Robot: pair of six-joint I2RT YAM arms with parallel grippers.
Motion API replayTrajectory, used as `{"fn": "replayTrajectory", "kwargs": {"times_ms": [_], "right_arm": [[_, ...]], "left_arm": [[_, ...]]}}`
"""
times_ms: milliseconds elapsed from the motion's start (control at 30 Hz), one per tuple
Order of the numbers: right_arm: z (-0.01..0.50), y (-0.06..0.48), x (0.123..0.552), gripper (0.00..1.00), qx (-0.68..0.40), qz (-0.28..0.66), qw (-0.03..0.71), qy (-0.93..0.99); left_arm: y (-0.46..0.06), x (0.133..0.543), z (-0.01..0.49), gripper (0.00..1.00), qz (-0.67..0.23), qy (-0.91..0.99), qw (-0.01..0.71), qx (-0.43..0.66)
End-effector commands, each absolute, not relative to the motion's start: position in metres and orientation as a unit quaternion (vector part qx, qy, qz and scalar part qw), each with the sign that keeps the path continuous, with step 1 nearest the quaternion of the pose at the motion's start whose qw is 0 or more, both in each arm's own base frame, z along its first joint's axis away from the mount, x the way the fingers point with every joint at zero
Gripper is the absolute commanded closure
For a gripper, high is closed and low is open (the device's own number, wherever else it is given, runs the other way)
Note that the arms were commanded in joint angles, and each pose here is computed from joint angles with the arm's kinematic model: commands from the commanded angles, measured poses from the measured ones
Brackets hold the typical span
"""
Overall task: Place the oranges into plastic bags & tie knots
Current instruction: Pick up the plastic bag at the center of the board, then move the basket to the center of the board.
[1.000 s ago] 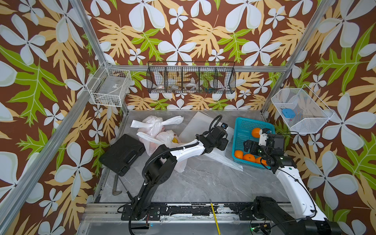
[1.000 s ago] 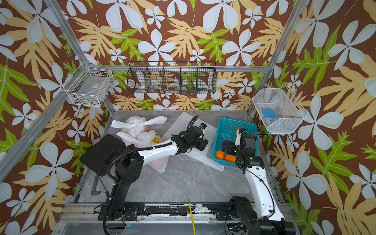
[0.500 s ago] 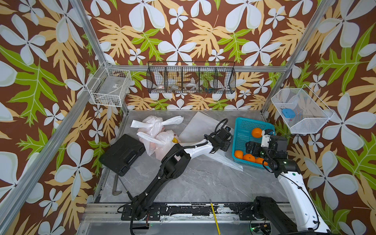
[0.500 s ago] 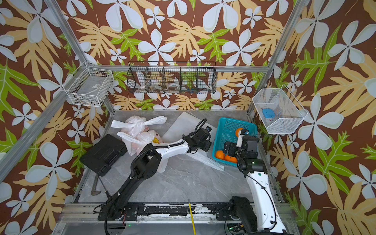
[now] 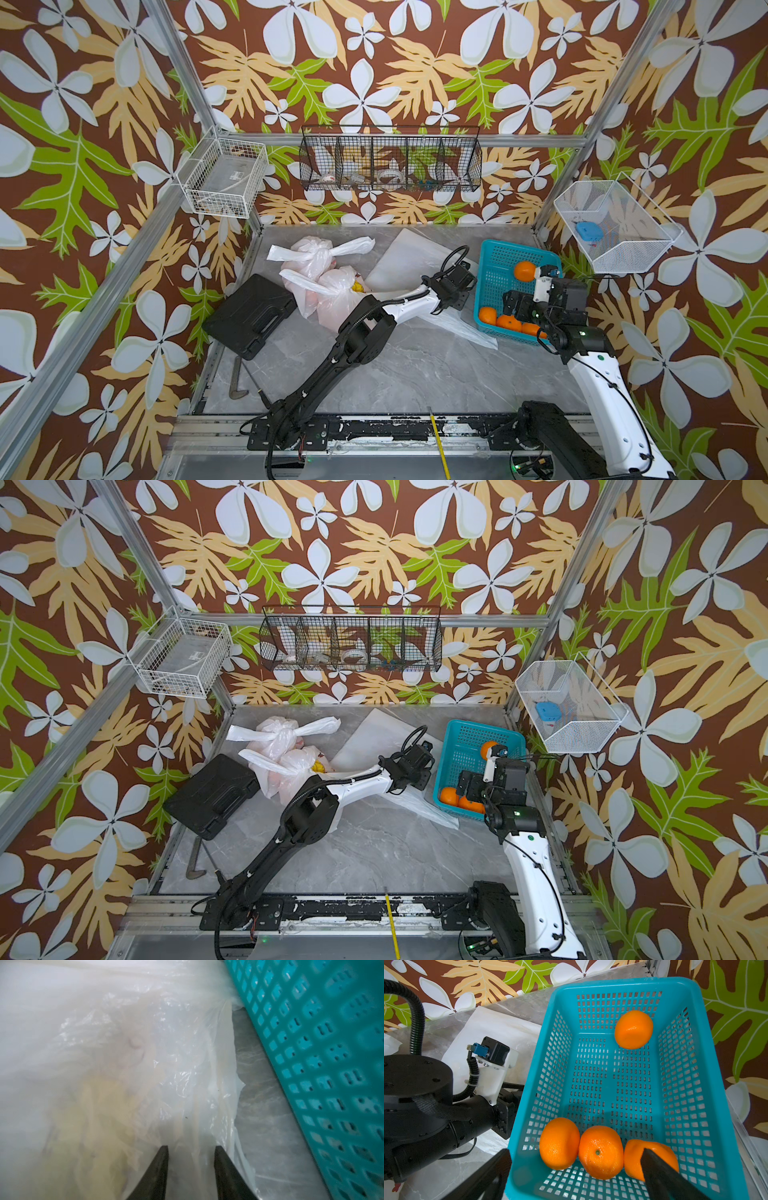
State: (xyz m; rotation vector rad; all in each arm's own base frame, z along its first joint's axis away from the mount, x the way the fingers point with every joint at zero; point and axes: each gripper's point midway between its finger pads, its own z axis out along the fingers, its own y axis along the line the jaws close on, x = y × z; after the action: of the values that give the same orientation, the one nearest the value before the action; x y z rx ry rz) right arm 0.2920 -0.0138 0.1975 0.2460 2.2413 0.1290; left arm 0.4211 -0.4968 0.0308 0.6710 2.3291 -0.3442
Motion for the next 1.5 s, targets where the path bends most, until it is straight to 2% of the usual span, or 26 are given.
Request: {"fn": "replayTrajectory", "kwargs": {"times_ms": [0,167,467,700,833,1033,1267,1467], "right_arm": [[0.197,-0.016,0.291,0.00,0.099,0.046,0.428,0.897],[0.197,-0.015,0.291,0.00,0.097,0.046,0.427,0.898],[0.198,-0.006,0.292,0.00,0.085,0.071,0.428,0.897],[0.201,0.009,0.298,0.00,0.071,0.114,0.432,0.892],[0.197,0.042,0.302,0.02,0.030,0.205,0.412,0.887],[0.182,0.084,0.307,0.04,-0.044,0.220,0.396,0.891],[0.131,0.100,0.290,0.17,-0.086,0.203,0.308,0.925],[0.112,0.117,0.270,0.16,-0.087,0.214,0.282,0.931]], "left_arm": [[-0.494,0.421,0.030,0.79,-0.127,0.898,0.337,0.253],[-0.488,0.426,0.052,1.00,-0.131,0.894,0.353,0.243],[-0.444,0.431,0.127,1.00,-0.175,0.882,0.393,0.194],[-0.388,0.425,0.207,1.00,-0.266,0.857,0.423,0.130],[-0.376,0.421,0.240,1.00,-0.301,0.841,0.430,0.129],[-0.383,0.419,0.239,1.00,-0.315,0.841,0.419,0.135],[-0.369,0.426,0.230,1.00,-0.275,0.852,0.430,0.119],[-0.357,0.433,0.227,1.00,-0.247,0.856,0.442,0.103]]}}
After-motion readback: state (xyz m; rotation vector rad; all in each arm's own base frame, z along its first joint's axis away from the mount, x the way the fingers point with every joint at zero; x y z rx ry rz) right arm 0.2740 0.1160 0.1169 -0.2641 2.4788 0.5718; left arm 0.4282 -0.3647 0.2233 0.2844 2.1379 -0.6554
